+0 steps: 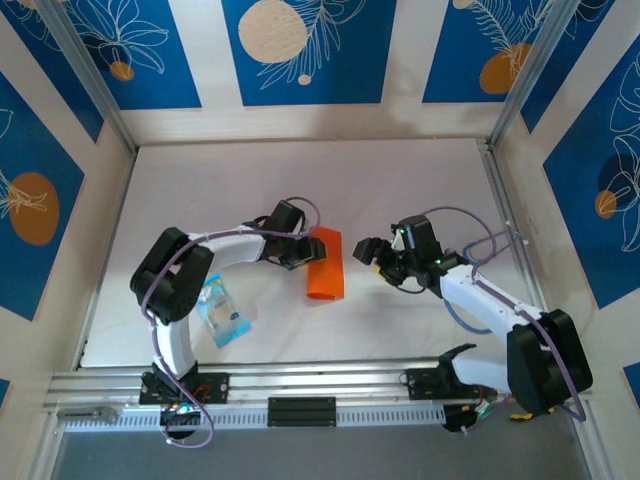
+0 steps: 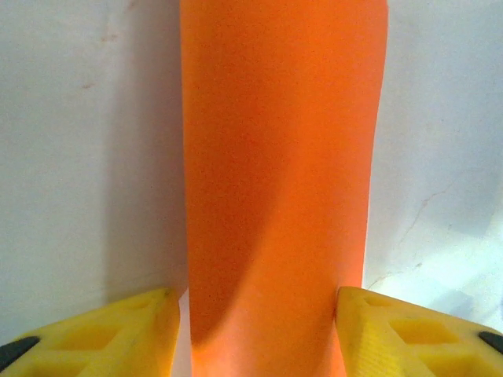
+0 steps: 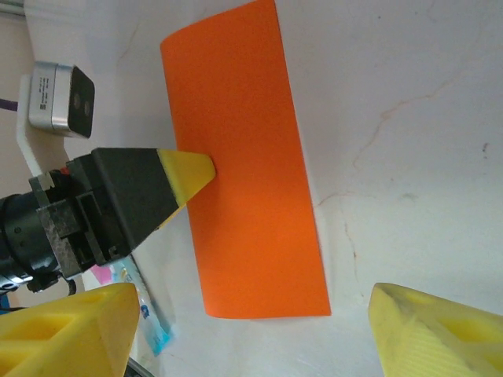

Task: Fold a paper plane with a square sheet of paper (pick it up from the middle)
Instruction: First fold the square sheet of paper in half at the center of the table.

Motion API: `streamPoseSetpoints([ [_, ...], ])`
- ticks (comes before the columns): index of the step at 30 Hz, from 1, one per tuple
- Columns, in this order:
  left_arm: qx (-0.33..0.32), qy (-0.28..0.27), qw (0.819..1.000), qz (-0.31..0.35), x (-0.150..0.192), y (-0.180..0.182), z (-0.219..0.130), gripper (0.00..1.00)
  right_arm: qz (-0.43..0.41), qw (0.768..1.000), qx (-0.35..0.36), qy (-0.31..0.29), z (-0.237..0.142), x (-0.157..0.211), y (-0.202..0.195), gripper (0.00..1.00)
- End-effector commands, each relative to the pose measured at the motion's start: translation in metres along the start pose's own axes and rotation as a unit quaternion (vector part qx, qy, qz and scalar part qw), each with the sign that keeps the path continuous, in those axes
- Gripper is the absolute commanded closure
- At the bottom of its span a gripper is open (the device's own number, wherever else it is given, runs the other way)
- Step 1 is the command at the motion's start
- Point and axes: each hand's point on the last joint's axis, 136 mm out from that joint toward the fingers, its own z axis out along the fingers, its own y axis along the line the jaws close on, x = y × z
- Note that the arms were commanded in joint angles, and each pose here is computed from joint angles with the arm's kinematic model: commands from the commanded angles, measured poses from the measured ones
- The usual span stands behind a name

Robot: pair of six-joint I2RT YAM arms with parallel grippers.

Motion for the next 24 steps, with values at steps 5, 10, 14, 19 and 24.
streamPoseSetpoints([
  [5, -0.033, -0.008, 0.999, 0.037, -0.002, 0.004, -0.016, 0.49, 0.007, 1.0, -0.015, 0.02, 0.012, 0.006, 0.003, 0.24],
  [10, -0.034, -0.012, 0.999, 0.036, -0.004, 0.007, -0.02, 0.51, 0.011, 1.0, -0.016, 0.025, 0.016, 0.009, 0.001, 0.24],
  [14, -0.042, -0.016, 0.999, 0.03, -0.007, 0.013, -0.021, 0.51, 0.01, 0.999, -0.016, 0.027, 0.017, 0.01, 0.0, 0.25],
  [19, -0.047, -0.014, 0.998, 0.032, -0.006, 0.018, -0.021, 0.51, 0.008, 0.999, -0.021, 0.032, 0.02, 0.011, 0.0, 0.25],
  [24, -0.066, -0.006, 0.997, 0.033, -0.007, 0.027, -0.02, 0.52, 0.007, 0.999, -0.028, 0.041, 0.024, 0.013, 0.001, 0.26],
])
